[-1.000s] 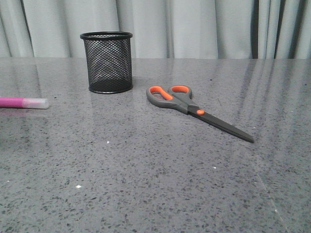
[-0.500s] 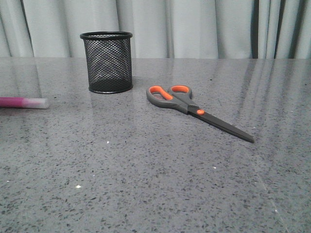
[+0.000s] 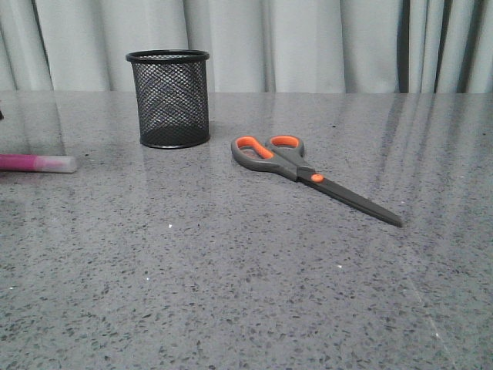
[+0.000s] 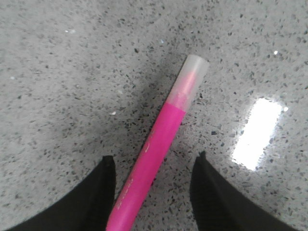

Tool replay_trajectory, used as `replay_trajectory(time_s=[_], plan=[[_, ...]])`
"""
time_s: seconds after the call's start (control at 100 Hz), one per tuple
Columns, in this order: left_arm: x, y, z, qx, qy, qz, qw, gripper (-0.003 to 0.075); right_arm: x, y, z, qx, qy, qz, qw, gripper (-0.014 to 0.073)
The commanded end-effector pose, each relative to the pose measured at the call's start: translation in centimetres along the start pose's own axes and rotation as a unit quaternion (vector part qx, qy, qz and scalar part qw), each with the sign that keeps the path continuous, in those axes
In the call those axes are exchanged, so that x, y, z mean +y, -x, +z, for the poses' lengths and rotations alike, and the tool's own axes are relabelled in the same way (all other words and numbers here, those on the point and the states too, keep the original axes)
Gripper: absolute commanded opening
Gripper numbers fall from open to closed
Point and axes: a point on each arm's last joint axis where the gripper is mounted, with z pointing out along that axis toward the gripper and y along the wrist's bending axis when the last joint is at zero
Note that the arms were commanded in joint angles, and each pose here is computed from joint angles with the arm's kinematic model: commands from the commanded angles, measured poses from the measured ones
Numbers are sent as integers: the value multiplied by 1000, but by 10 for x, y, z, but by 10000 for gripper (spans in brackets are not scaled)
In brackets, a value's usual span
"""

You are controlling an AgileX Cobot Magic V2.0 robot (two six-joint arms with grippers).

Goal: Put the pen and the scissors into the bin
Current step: 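Close the left gripper around the pink highlighter near its cap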

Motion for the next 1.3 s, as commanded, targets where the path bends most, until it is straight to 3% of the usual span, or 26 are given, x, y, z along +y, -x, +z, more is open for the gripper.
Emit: replay_trajectory(time_s=[0.0,0.42,0.72,1.04,1.29], plan=[[6,11,-8,-30,25,21,999,333,1,15,-6,-44,-2,-2,999,322],[14,24,20,-19,21,106,994,333,1,14,-6,-43,-2,-2,999,322],[12,22,24,-11,1,108,994,333,1,14,-6,-43,-2,-2,999,322],[7,17,26,27,-90,90,991,333,1,14,-6,-43,-2,-2,999,322],[23,24,24,31,-85,81,993,333,1,14,-6,-42,-2,-2,999,322]])
